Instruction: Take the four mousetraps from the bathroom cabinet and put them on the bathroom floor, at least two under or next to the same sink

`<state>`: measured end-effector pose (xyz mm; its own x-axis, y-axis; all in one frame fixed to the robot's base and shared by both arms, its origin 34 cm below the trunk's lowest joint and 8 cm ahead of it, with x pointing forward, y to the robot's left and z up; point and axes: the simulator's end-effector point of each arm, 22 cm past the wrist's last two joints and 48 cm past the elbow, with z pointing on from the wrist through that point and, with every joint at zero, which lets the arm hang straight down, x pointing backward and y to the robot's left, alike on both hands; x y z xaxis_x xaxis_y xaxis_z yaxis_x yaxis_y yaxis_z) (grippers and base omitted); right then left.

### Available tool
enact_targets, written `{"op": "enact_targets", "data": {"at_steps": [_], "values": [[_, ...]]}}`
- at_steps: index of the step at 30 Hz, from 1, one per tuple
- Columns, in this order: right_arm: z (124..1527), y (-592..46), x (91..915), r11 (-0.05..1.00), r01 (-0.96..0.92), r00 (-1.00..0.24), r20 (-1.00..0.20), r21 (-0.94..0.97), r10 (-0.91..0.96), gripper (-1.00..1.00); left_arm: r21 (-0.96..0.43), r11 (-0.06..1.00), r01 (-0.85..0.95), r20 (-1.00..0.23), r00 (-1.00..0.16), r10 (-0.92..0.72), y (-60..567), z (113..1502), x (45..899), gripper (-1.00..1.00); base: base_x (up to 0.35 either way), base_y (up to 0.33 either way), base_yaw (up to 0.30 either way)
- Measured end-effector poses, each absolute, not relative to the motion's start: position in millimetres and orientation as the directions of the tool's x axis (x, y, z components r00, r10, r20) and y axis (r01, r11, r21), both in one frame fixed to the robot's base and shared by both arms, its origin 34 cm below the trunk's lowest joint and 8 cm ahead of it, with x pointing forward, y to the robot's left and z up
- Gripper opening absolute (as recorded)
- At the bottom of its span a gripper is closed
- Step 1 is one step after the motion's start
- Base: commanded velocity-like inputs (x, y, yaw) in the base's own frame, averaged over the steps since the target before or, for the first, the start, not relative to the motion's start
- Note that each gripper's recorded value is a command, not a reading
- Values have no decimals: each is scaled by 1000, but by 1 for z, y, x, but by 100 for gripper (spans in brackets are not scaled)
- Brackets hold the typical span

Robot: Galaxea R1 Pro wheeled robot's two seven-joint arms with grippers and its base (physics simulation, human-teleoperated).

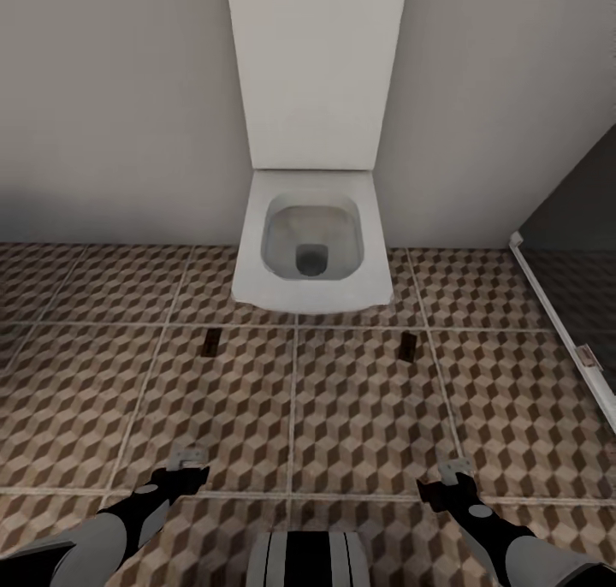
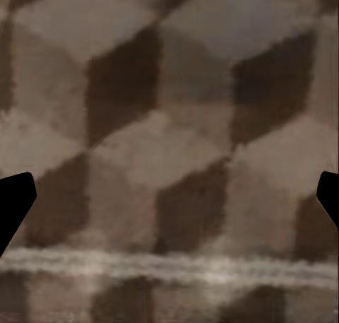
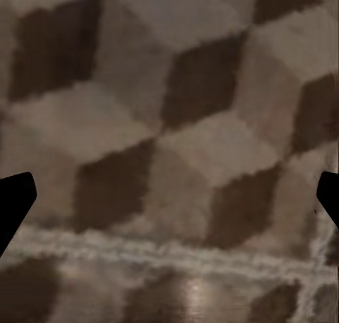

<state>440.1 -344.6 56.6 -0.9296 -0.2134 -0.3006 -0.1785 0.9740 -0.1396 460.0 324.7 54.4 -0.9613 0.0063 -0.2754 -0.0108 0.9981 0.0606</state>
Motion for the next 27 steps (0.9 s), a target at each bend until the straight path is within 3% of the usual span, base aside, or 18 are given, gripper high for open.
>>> {"op": "enact_targets", "data": {"at_steps": [27], "values": [[57,-345,440,974,-180,-929,-300,-141,-215,100,55,998,-7,-277,-961,8,321,54,460,100,-344,0,0]]}}
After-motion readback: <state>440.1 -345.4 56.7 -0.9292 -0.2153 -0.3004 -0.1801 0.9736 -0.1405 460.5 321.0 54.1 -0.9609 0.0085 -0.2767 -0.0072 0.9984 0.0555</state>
